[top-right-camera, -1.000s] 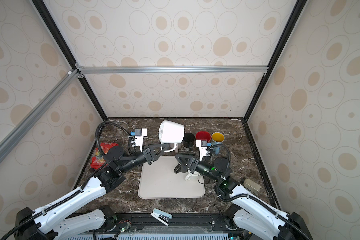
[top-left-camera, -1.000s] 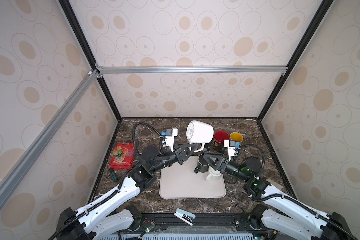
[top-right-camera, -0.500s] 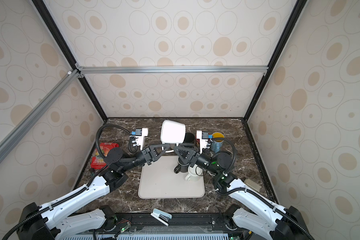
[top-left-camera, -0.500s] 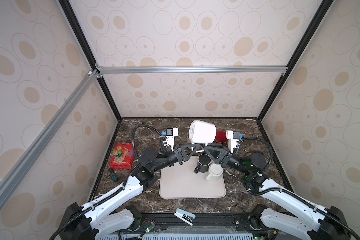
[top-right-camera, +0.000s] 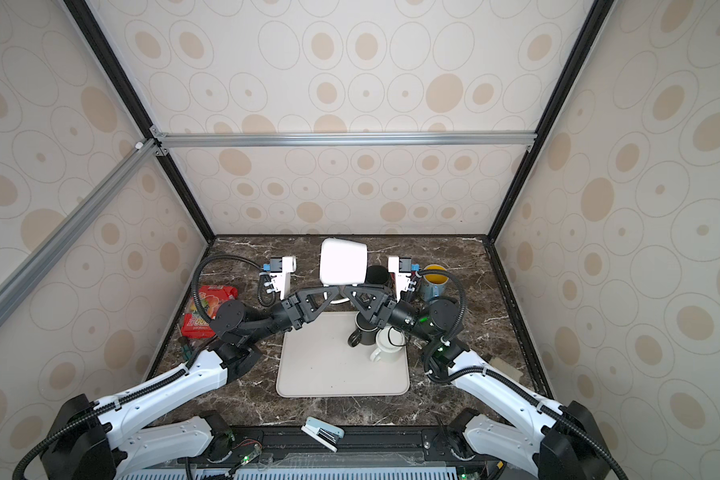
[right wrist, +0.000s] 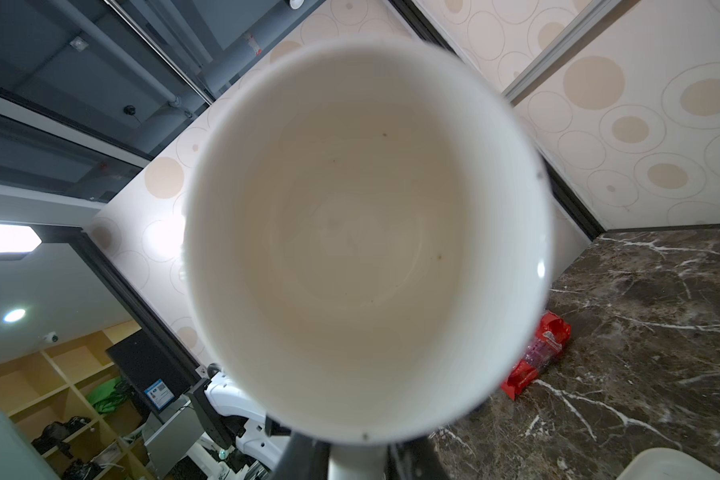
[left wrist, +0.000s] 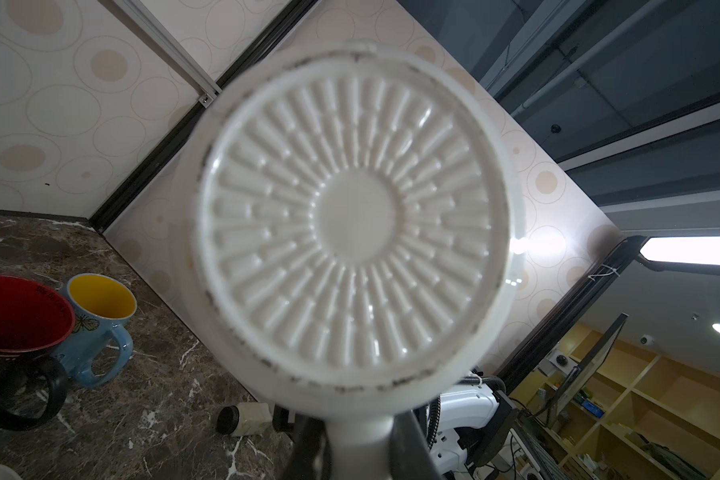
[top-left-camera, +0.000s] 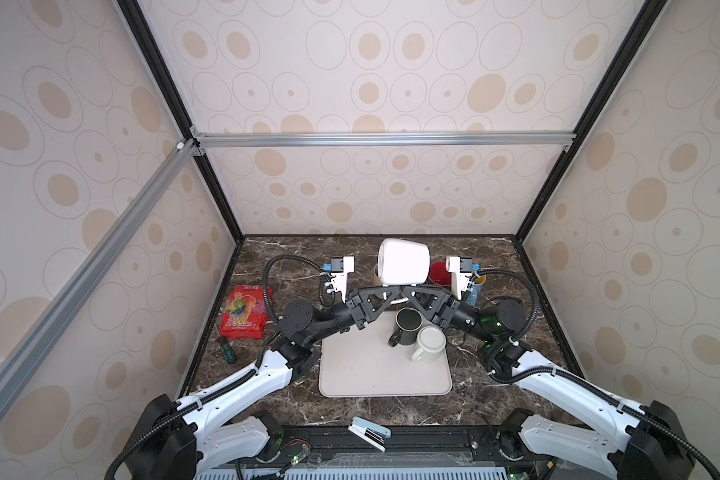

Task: Turn the mug right side up
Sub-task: 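Grasp the raised white mug's handle with the right gripper while the left holds it, then carry the white mug toward the pink mug with the right gripper while the left withdraws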

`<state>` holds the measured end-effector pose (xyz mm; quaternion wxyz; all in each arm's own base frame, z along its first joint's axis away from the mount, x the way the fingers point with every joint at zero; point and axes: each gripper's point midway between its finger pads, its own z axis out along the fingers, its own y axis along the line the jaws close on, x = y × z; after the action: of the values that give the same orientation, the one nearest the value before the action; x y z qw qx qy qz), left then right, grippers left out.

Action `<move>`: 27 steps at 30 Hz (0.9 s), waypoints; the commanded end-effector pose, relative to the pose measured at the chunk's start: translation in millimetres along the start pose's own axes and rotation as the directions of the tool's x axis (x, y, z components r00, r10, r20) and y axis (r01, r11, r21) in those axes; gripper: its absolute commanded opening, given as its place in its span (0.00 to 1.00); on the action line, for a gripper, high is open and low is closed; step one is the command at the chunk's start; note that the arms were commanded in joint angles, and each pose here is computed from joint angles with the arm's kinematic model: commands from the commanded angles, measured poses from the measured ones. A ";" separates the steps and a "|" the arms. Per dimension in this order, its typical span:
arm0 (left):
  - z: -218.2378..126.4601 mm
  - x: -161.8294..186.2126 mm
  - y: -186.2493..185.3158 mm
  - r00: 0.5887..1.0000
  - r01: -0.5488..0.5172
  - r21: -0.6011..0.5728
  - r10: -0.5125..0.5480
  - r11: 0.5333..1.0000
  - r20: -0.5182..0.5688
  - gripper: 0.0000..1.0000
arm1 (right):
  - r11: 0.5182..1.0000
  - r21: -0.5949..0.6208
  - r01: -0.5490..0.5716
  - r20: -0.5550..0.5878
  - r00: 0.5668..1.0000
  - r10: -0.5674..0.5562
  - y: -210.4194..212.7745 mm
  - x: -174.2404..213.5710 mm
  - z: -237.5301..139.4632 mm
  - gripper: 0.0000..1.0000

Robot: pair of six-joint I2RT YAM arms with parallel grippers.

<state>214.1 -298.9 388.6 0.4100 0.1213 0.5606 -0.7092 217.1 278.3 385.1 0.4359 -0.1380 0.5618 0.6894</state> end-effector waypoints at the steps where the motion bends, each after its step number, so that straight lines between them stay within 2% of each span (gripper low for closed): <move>1: -1.3 -14.0 -33.5 0.999 -0.035 0.125 0.031 0.992 0.035 0.00 | 0.995 -0.081 0.062 0.063 0.996 -0.057 25.5 -22.3 3.0 0.21; 5: 0.9 -11.1 -30.9 1.000 -0.024 0.127 0.022 0.992 0.019 0.00 | 0.995 -0.082 0.058 0.062 0.997 -0.053 25.0 -23.3 5.3 0.29; 8: 1.6 -8.8 -29.5 1.000 -0.017 0.133 0.016 0.991 0.010 0.00 | 0.995 -0.082 0.055 0.057 0.997 -0.050 24.5 -25.4 9.3 0.30; 13: 1.8 -7.9 -27.9 1.000 -0.017 0.130 0.016 0.991 0.007 0.00 | 0.996 -0.083 0.043 0.055 0.998 -0.038 22.1 -27.7 14.4 0.13; 15: 2.6 -6.1 -27.1 1.000 -0.014 0.131 0.015 0.991 -0.002 0.00 | 0.996 -0.082 0.038 0.053 0.998 -0.033 21.2 -28.2 16.4 0.00; 19: 3.9 -1.4 -15.7 1.000 -0.017 0.087 0.019 0.996 -0.023 0.00 | 0.996 -0.083 0.032 0.059 0.998 -0.027 21.2 -31.5 19.0 0.00; 20: 4.1 0.1 -8.0 0.999 -0.009 0.050 0.010 0.999 -0.034 0.33 | 0.996 -0.081 0.032 0.061 0.998 -0.028 21.6 -32.6 19.2 0.00; 21: 2.5 0.8 4.8 0.999 -0.003 -0.016 0.003 1.000 -0.042 0.90 | 0.997 -0.071 0.031 0.061 0.998 -0.026 20.7 -33.6 19.9 0.00; 22: -0.8 2.2 17.9 0.999 -0.010 -0.093 0.005 0.996 -0.054 1.00 | 0.998 -0.055 0.030 0.058 0.998 -0.027 19.9 -34.9 20.7 0.00; 24: -15.3 2.8 48.7 0.997 -0.052 -0.290 0.031 0.956 -0.076 1.00 | 1.000 -0.011 0.029 0.029 0.999 -0.029 15.4 -34.3 23.8 0.00; 27: -51.8 -4.4 80.2 0.981 -0.192 -0.550 0.149 0.813 -0.122 1.00 | 0.998 0.057 0.027 0.004 1.000 -0.027 8.0 -34.2 25.2 0.00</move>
<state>242.9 -284.4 348.4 0.4271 0.0807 0.6641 -0.6083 245.8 294.8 376.9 0.4000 -0.1101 0.6151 0.6704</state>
